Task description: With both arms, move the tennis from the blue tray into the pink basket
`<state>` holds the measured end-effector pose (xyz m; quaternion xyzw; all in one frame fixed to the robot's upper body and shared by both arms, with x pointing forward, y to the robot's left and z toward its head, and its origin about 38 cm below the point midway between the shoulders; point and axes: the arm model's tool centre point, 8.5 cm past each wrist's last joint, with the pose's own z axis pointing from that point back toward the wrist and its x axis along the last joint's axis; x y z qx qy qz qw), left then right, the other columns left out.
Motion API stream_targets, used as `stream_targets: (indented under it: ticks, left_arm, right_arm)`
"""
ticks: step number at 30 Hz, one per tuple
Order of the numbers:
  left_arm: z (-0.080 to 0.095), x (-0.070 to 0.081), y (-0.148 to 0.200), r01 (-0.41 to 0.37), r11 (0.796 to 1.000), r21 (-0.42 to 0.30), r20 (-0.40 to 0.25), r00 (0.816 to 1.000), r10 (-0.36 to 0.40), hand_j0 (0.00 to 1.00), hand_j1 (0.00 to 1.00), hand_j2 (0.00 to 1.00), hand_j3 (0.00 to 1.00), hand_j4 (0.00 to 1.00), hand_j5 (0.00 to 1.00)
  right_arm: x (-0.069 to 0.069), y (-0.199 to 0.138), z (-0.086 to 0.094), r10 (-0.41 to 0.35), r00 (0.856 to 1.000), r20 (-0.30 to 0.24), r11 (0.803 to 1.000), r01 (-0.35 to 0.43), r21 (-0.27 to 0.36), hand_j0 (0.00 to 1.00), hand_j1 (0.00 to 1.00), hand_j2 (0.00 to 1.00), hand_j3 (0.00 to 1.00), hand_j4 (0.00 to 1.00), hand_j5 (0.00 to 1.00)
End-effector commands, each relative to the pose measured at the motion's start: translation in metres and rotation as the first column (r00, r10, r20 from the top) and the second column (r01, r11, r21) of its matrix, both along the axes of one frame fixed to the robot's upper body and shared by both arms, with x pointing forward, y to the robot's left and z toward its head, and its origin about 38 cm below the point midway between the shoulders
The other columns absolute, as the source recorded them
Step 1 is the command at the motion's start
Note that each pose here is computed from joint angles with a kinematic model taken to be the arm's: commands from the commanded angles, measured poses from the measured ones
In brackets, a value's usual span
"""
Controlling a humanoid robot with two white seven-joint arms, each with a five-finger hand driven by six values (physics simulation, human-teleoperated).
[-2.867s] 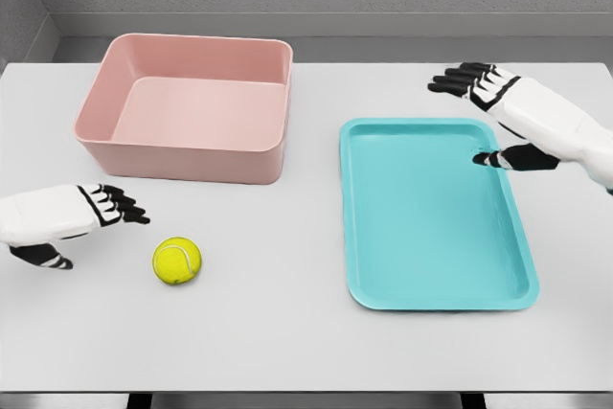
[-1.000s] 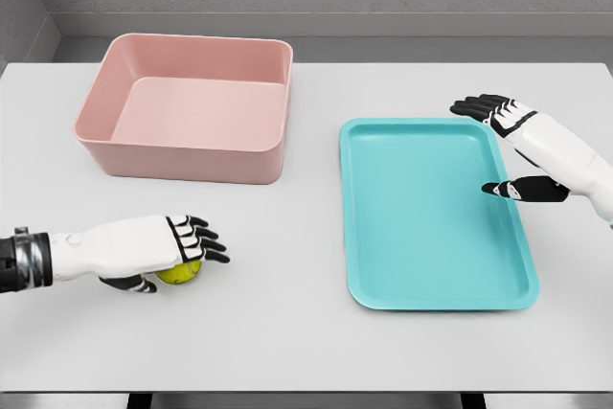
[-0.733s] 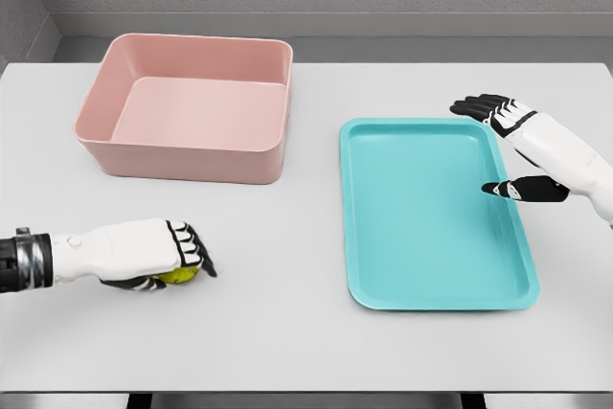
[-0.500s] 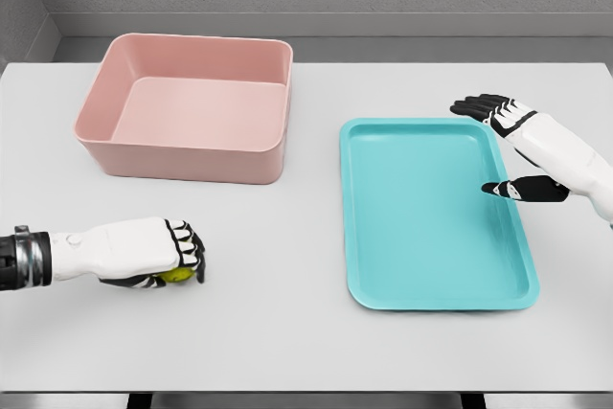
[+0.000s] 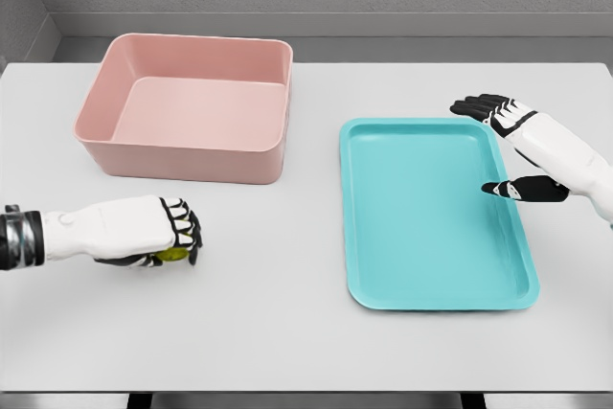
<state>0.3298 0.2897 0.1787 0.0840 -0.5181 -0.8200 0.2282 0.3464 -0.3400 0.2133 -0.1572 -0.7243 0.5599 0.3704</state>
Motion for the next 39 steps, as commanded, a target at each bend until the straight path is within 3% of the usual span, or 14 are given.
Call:
stream_targets:
  ticks: [1,22,39]
  left_arm:
    - [0.001,0.0,0.002,-0.005,1.0,0.002,-0.003,1.0,0.005,0.53,0.53,0.53,0.53,0.53,0.53]
    - [0.045,0.022,0.003,-0.002,1.0,-0.014,0.101,0.995,0.004,0.53,0.53,0.53,0.53,0.53,0.53]
    - [0.069,0.032,0.0,0.005,1.0,-0.016,0.167,0.986,-0.002,0.53,0.53,0.53,0.53,0.53,0.53]
  right_arm:
    - [0.0,0.0,0.001,0.0,1.0,-0.001,1.0,0.0,0.008,1.0,1.0,1.0,1.0,1.0,1.0]
    - [0.0,0.0,0.001,-0.001,1.0,0.0,1.0,0.001,0.008,1.0,1.0,1.0,1.0,1.0,1.0]
    - [-0.001,0.0,0.001,0.001,1.0,0.001,1.0,-0.001,0.009,1.0,1.0,1.0,1.0,1.0,1.0]
